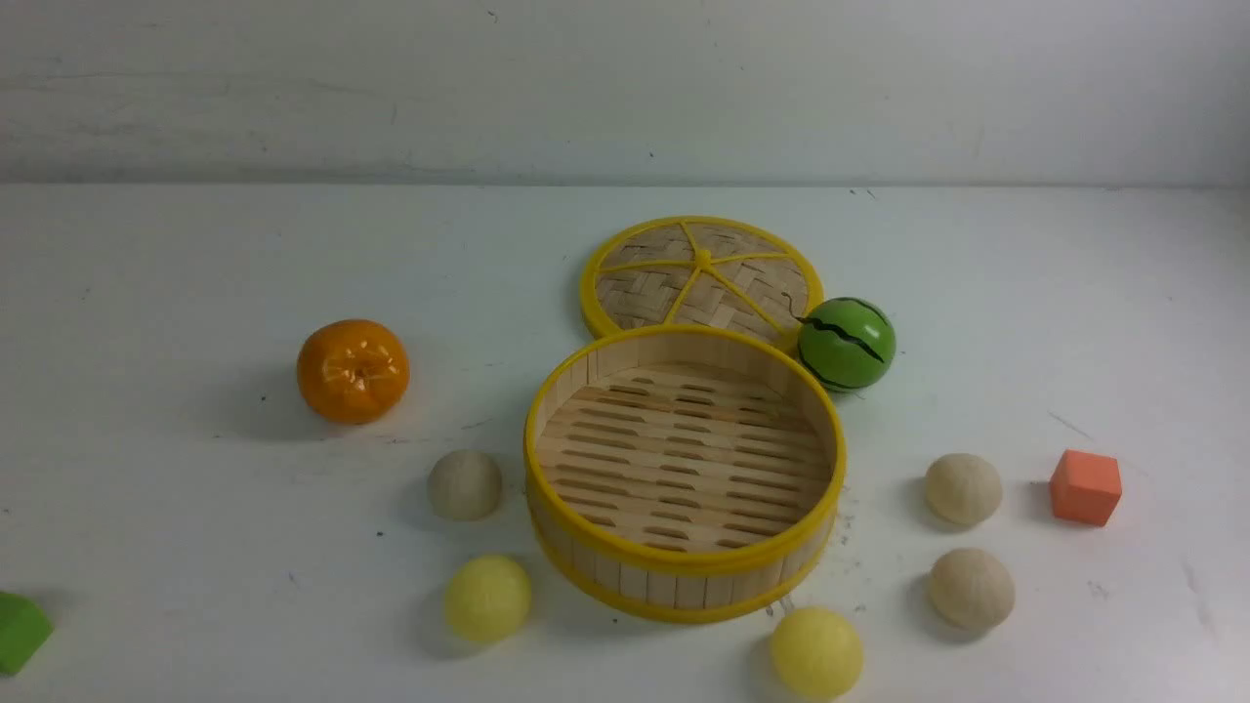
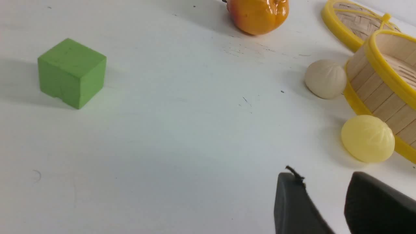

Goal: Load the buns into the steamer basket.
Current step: Use the left arm to grab a steamed stuffed bun

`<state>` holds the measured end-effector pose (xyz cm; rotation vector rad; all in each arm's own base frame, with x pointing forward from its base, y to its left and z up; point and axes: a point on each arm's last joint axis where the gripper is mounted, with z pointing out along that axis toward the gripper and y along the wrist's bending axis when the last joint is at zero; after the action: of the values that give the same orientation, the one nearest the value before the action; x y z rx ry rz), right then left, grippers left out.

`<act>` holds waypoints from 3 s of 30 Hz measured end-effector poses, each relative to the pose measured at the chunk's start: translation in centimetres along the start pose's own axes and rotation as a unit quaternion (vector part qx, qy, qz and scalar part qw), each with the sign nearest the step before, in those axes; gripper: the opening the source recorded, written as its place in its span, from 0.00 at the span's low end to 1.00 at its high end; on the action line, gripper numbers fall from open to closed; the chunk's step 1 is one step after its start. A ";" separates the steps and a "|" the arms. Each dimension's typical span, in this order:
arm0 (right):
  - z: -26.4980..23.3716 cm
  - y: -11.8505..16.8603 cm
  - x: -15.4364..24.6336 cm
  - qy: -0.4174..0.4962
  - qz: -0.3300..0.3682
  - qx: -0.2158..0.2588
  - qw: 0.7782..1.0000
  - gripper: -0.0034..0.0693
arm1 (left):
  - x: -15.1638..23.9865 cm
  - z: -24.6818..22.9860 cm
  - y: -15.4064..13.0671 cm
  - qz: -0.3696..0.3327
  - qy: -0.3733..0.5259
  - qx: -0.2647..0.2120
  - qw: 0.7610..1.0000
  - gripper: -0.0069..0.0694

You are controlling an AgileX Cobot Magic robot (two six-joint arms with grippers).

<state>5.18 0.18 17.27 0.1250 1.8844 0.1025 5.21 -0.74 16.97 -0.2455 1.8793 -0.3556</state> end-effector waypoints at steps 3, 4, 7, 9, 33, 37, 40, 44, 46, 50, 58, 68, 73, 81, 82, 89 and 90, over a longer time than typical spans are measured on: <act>0.0 0.0 0.0 0.000 0.000 0.000 1.000 0.38 | 0.0 0.0 0.0 0.000 0.000 0.000 1.000 0.40; 0.0 0.0 0.0 0.000 0.000 0.000 1.000 0.38 | 0.0 0.0 0.0 0.000 0.000 0.000 1.000 0.40; 0.0 0.0 0.0 0.000 0.000 0.000 1.000 0.38 | 0.0 0.0 0.0 0.000 0.000 0.000 1.000 0.40; 0.0 0.0 0.0 0.000 0.000 0.000 1.000 0.38 | 0.0 0.0 0.0 0.000 0.000 0.000 1.000 0.40; 0.0 0.0 0.0 0.000 0.000 0.000 1.000 0.38 | -0.2 0.0 -0.1 -0.012 -0.011 0.007 1.000 0.40; 0.0 0.0 0.0 0.000 0.000 0.000 1.000 0.38 | -0.7 0.0 -0.6 -0.094 -0.033 0.034 0.994 0.40; 0.0 0.0 0.0 0.000 0.000 0.000 1.000 0.38 | -1.2 -0.1 -1.1 -0.235 -0.051 0.073 0.968 0.40; 0.0 0.0 0.0 0.000 0.000 0.000 1.000 0.38 | -2.0 -0.3 -1.3 -0.330 -0.083 0.104 0.934 0.40; 0.0 0.0 0.0 0.000 0.000 0.000 1.000 0.38 | -2.6 -0.5 -1.2 -0.332 -0.113 0.112 0.930 0.40; 0.0 0.0 0.0 0.000 0.000 0.000 1.000 0.38 | -3.4 -0.9 -1.6 -0.321 -0.120 0.121 0.932 0.29; 0.0 0.0 0.0 0.000 0.000 0.000 1.000 0.38 | -8.7 -5.0 -5.0 -0.164 -0.106 0.153 0.969 0.07; 0.0 0.0 0.0 0.000 0.000 0.000 1.000 0.38 | -12.7 1.8 -8.4 0.011 0.335 0.064 0.940 0.07; 0.0 0.0 0.0 0.000 0.000 0.000 1.000 0.38 | -12.5 8.0 -8.7 0.026 0.417 0.052 0.907 0.07; 0.0 0.0 0.0 0.000 0.000 0.000 1.000 0.38 | -12.0 12.2 -14.1 0.088 0.414 0.081 0.902 0.07; 0.0 0.0 0.0 0.000 0.000 0.000 1.000 0.38 | -12.1 12.4 -14.4 0.090 0.415 0.082 0.902 0.07; 0.0 0.0 0.0 0.000 0.000 0.000 1.000 0.38 | -12.8 18.7 -16.3 0.142 0.455 0.018 0.879 0.07; 0.0 0.0 0.0 0.000 0.000 0.000 1.000 0.38 | -12.6 19.6 -16.4 0.151 0.462 0.010 0.874 0.07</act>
<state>5.18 0.18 17.27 0.1250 1.8844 0.1025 27.77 -14.17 28.05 0.3006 2.8035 -0.2949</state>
